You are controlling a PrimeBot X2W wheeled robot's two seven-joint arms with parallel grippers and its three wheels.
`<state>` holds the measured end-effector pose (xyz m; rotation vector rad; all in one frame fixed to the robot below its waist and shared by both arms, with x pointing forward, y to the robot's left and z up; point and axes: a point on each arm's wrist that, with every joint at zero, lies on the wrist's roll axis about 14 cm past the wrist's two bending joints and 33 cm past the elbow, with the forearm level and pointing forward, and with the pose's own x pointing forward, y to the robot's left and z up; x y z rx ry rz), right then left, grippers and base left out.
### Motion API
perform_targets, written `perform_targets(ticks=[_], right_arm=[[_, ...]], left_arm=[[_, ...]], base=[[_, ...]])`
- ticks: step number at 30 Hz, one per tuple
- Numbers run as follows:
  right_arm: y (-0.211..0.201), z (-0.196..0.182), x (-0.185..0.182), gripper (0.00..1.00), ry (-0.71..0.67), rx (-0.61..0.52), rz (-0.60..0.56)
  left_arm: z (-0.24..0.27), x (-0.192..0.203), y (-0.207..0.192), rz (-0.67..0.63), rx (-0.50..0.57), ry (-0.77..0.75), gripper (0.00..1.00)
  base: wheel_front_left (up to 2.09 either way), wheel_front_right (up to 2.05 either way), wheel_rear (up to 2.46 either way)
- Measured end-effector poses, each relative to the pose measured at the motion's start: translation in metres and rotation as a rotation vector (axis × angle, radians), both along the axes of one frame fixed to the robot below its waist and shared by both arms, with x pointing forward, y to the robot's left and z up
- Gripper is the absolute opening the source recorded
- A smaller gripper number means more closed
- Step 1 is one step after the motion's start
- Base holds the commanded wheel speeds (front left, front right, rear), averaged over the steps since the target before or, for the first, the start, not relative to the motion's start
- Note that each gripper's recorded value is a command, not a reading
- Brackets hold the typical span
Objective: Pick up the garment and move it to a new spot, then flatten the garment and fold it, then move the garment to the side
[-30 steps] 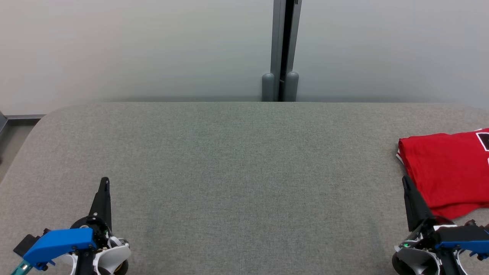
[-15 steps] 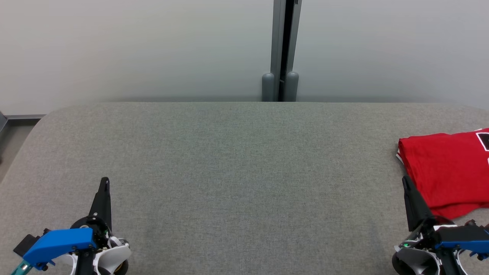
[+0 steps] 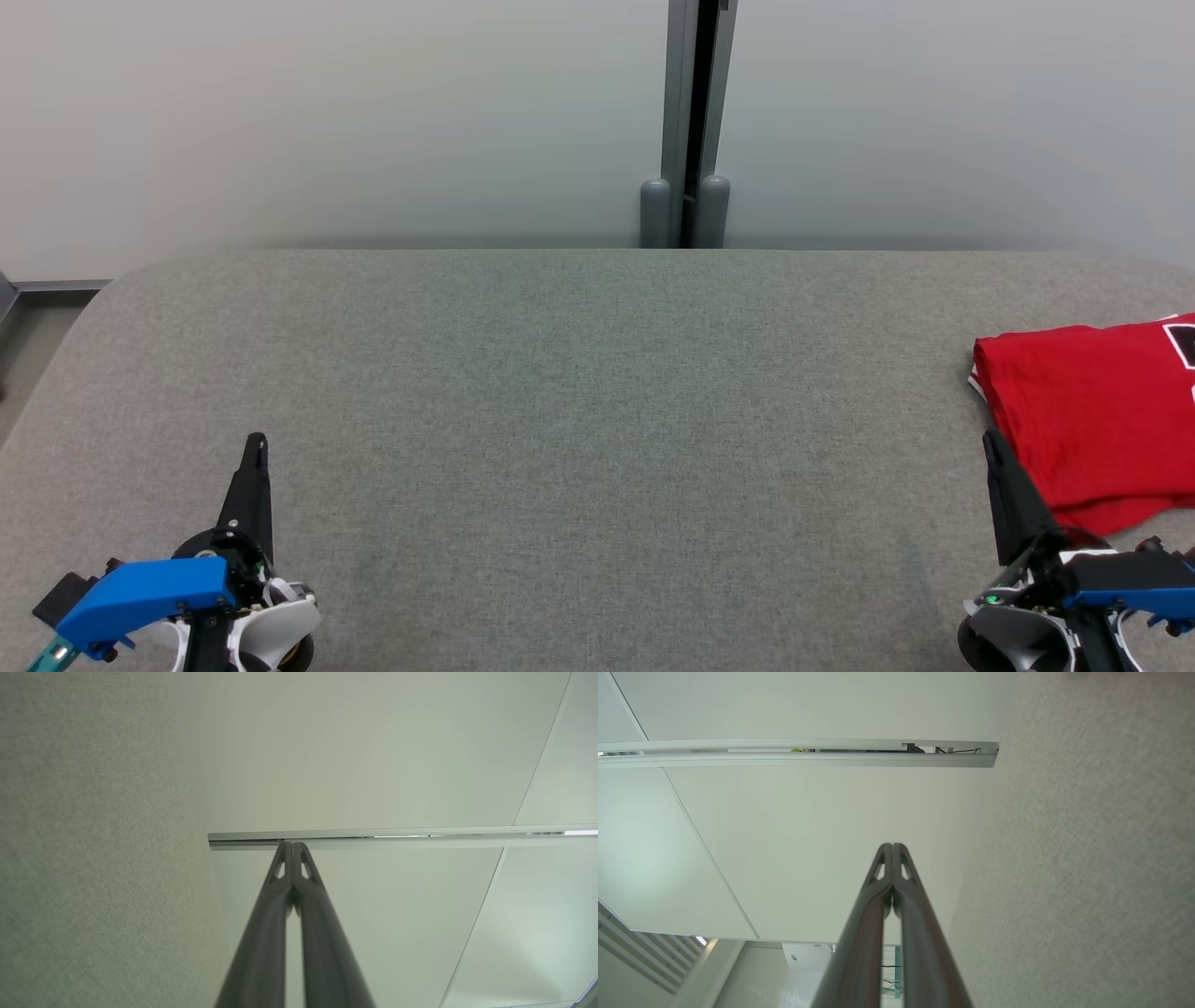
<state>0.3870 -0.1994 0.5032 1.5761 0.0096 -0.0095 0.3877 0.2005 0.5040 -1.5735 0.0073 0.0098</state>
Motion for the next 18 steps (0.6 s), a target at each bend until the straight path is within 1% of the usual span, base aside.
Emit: perform_targets(ticks=[18], right_arm=[[0.0000,0.0000,0.0000,0.00,0.000,0.000,0.000]], left_arm=[[0.0001,0.0000,0.0000,0.000,0.000,0.000,0.00]], base=[[0.00,0.00,0.00]])
